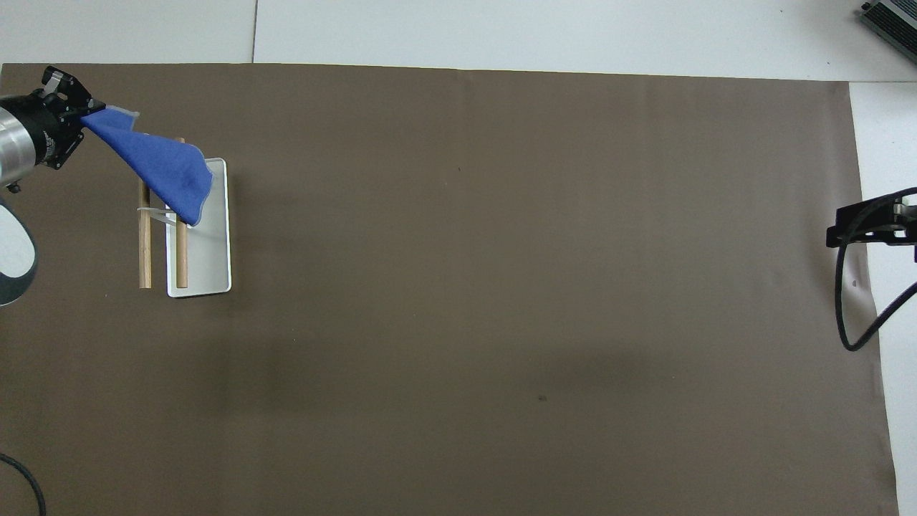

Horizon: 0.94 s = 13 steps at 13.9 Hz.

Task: Right arm passes towel to left arm to hang
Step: 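Drape the towel over the wooden sticks with the left gripper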

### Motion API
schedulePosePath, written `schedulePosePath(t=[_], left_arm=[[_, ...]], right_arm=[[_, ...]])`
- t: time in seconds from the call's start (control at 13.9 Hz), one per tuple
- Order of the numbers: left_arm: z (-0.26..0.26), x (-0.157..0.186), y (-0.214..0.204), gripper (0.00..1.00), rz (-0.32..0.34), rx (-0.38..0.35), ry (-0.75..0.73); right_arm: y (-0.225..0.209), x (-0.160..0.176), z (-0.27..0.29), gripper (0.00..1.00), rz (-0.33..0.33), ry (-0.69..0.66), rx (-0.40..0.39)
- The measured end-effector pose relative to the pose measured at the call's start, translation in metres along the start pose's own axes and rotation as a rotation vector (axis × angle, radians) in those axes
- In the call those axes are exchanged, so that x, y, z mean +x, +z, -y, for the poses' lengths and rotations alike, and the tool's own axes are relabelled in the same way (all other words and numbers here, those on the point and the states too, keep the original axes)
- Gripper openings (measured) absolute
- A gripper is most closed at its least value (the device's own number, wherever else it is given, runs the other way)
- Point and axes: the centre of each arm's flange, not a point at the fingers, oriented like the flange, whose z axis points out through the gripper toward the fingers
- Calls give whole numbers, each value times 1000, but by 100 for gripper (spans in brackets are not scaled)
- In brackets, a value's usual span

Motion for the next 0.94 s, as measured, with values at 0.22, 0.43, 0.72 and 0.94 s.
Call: schedulePosePath(t=[0.22,0.43,0.72,0.94], left_arm=[[-12,-11,0,2,7,-26,16],[-14,-12,-2,2,5,-38,10],[-8,-10,2,2,10,-23,3],[3,-11,10,2,43,34,-3]], right_arm=[[6,-5,0,100,49,-2,-7],[11,-7,6,100,59,-16,-27],[17,-10,28,100,60,-65,-77],[17,-11,26,100,62,-60,-62]])
